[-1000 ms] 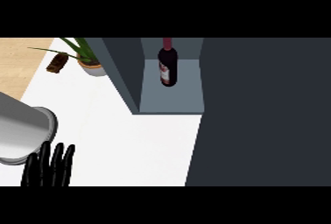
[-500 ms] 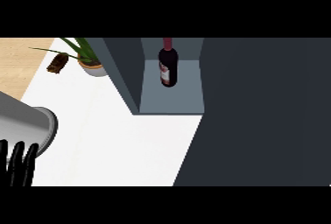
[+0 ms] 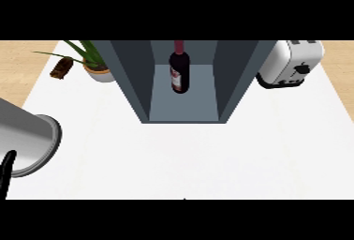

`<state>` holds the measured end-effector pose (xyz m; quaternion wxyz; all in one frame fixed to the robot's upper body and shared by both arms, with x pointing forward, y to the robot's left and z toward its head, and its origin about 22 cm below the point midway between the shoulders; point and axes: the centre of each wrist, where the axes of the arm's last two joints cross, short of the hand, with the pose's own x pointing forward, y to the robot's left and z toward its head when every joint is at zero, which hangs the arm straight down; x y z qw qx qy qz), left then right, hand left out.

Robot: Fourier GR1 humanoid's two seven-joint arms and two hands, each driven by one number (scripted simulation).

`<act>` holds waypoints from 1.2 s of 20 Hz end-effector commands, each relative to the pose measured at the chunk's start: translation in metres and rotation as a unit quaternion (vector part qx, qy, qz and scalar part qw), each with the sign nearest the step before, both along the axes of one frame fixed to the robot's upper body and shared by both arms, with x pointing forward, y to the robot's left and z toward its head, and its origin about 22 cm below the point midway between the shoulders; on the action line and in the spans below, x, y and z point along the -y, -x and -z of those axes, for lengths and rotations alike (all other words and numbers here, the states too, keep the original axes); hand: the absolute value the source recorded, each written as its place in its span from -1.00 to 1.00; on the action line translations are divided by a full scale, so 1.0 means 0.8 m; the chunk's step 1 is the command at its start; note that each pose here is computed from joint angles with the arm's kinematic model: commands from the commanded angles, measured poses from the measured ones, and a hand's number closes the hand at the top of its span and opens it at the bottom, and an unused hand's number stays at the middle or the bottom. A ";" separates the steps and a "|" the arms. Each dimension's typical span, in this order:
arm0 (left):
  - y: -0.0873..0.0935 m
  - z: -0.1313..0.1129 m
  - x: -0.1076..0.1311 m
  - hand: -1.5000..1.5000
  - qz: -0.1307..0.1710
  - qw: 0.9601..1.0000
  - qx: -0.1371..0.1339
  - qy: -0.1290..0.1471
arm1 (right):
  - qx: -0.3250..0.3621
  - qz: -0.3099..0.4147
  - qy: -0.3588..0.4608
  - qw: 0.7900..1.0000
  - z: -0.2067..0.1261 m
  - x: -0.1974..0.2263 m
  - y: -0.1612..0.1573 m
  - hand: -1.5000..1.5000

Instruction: Pick up the wine, place it into the cabinet and close the cabinet

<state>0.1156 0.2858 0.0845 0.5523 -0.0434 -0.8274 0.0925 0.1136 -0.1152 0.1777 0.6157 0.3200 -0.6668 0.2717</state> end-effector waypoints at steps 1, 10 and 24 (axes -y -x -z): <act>-0.005 -0.013 -0.013 -1.00 0.013 1.000 -0.001 -0.006 | 0.052 -0.024 -0.030 0.998 -0.021 -0.017 0.038 1.00; -0.016 -0.009 -0.030 -1.00 0.021 1.000 0.001 0.017 | 0.089 0.024 -0.015 0.996 -0.034 -0.051 0.022 1.00; -0.024 -0.022 -0.011 -1.00 0.028 0.999 0.006 0.038 | 0.096 0.028 -0.023 0.995 -0.083 -0.113 -0.062 1.00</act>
